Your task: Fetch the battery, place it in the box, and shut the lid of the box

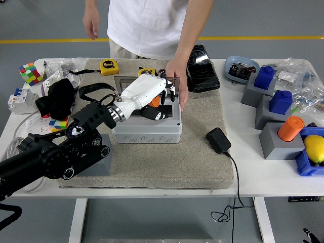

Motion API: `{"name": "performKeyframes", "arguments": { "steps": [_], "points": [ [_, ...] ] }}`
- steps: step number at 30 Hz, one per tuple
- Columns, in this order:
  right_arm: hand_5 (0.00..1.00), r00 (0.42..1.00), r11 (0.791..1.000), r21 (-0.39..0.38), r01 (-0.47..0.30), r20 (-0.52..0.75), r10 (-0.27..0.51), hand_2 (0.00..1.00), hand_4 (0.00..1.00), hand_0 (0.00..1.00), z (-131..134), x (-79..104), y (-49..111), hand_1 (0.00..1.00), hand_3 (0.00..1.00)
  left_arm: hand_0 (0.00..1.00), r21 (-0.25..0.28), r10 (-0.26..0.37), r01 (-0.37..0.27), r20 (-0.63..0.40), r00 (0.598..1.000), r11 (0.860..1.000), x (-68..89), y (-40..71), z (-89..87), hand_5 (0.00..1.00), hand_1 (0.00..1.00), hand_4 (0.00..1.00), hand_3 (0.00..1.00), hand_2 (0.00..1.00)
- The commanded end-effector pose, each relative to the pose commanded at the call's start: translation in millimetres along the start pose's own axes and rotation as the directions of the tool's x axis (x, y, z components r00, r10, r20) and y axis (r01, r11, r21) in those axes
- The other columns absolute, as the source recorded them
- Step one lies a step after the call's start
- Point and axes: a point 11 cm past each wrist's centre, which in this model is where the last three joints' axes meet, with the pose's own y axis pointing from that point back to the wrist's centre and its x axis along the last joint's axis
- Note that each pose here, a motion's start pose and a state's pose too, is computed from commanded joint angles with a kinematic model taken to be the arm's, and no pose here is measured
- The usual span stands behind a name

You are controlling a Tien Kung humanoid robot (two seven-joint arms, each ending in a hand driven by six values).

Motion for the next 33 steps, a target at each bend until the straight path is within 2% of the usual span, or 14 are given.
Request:
{"name": "performKeyframes", "arguments": {
  "steps": [3,4,9,10,17,21,22,27,28,31,33],
  "points": [
    [0.470,1.000,1.000,0.001,0.000,-0.002,0.000,0.641,0.921,0.624,0,-0.1,0.0,0.643,0.547,0.282,-0.002,0.001,-0.001,0.002,1.000,1.000,0.1,0.0,-0.5,0.002,0.336,0.998,0.534,0.416],
    [0.472,1.000,1.000,0.002,0.000,-0.001,0.000,0.641,0.920,0.623,-1,-0.3,0.1,0.643,0.547,0.318,-0.002,0.002,-0.002,0.003,1.000,1.000,0.2,0.0,-0.9,0.002,0.415,0.998,0.552,0.494],
    [0.472,1.000,1.000,0.002,0.000,0.001,0.000,0.641,0.920,0.623,-1,-0.5,0.1,0.643,0.547,0.318,-0.006,0.010,-0.010,0.005,1.000,1.000,0.1,0.6,-1.4,0.002,0.415,0.998,0.552,0.494],
    [0.473,1.000,1.000,0.002,0.000,0.001,0.000,0.641,0.920,0.624,-1,-0.6,0.1,0.642,0.547,0.365,-0.008,0.012,-0.012,0.004,1.000,1.000,0.3,0.7,-1.3,0.002,0.474,0.998,0.554,0.528],
    [0.473,1.000,1.000,0.002,0.000,0.001,0.000,0.641,0.920,0.624,-1,-0.4,0.1,0.643,0.547,0.347,-0.014,0.026,-0.027,-0.016,1.000,1.000,4.5,0.6,0.5,0.020,0.482,0.998,0.553,0.527],
    [0.473,1.000,1.000,0.003,-0.001,0.002,0.001,0.641,0.920,0.624,-1,-0.4,0.1,0.643,0.547,0.347,-0.039,0.072,-0.073,-0.047,0.996,0.997,14.2,1.2,5.9,0.020,0.482,0.998,0.553,0.527],
    [0.474,1.000,1.000,0.003,-0.001,0.002,0.001,0.641,0.921,0.624,-1,-0.4,0.1,0.643,0.547,0.348,-0.050,0.091,-0.094,-0.059,0.994,0.994,18.6,1.6,8.1,0.213,0.472,0.998,0.550,0.513],
    [0.474,1.000,1.000,0.004,-0.002,0.004,0.002,0.641,0.921,0.624,-1,0.4,0.1,0.643,0.547,0.348,-0.088,0.186,-0.197,-0.114,0.976,0.977,42.8,3.5,14.9,0.213,0.472,0.998,0.550,0.513],
    [0.474,1.000,1.000,0.004,-0.002,0.004,0.002,0.641,0.921,0.623,-2,0.3,0.1,0.643,0.547,0.336,-0.090,0.206,-0.218,-0.124,0.971,0.972,48.2,3.7,14.9,0.466,0.497,0.998,0.566,0.508],
    [0.474,1.000,1.000,0.007,-0.002,0.004,0.002,0.641,0.921,0.623,-3,0.2,0.2,0.643,0.547,0.336,-0.078,0.249,-0.263,-0.151,0.957,0.962,60.0,4.5,10.8,0.466,0.497,0.998,0.566,0.508],
    [0.474,1.000,1.000,0.008,-0.002,0.005,0.002,0.641,0.921,0.623,-3,0.1,0.2,0.643,0.547,0.336,-0.037,0.250,-0.258,-0.156,0.956,0.965,61.5,4.8,1.9,0.466,0.497,0.998,0.566,0.508]
  ]
}}
